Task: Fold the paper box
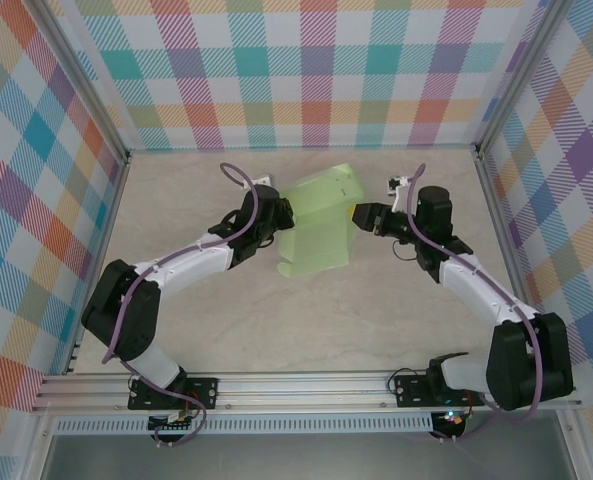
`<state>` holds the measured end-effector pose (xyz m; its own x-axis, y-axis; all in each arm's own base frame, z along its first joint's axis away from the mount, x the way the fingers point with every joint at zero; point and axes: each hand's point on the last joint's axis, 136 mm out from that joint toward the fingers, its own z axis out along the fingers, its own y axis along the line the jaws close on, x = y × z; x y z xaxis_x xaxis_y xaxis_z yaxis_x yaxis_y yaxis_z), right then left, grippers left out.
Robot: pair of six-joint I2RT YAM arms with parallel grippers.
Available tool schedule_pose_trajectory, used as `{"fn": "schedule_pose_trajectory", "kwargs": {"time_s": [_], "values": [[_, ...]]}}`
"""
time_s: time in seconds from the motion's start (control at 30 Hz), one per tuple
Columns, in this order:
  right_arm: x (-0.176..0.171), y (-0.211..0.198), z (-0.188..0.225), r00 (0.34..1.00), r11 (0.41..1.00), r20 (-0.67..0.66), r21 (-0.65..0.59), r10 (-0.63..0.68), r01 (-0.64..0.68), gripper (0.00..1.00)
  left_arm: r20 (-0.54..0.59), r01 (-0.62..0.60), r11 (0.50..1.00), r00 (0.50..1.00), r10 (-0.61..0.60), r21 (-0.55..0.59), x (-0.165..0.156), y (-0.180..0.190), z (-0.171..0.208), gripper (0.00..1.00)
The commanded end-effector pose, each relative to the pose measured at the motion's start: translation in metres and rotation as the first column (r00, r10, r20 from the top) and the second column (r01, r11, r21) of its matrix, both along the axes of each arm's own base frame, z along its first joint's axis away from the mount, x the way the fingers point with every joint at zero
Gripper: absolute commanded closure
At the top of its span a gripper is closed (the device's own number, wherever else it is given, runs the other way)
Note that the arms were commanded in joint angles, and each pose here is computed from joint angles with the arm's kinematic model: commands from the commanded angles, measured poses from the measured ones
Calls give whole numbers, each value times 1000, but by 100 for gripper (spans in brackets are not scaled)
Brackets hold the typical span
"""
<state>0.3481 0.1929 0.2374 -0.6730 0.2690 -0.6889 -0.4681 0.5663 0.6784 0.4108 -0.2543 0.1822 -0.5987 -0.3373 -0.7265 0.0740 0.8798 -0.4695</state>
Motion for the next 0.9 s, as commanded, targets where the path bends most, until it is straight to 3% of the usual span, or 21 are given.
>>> {"fn": "schedule_pose_trajectory", "kwargs": {"time_s": [0.0,0.17,0.6,0.87], "values": [[6,6,30,994,1000,111,5,25,-26,49,-6,0,999,1000,-1,-33,-4,1,7,100],[11,9,25,993,999,108,-33,43,-40,49,-11,8,999,1000,-8,-38,-3,-1,6,100],[7,40,4,972,972,43,-62,230,-227,47,-11,23,999,1000,-23,-34,-2,-4,8,100],[-4,51,-19,951,937,7,-172,308,-303,47,-13,34,999,999,-35,-12,-1,-5,8,100]]}}
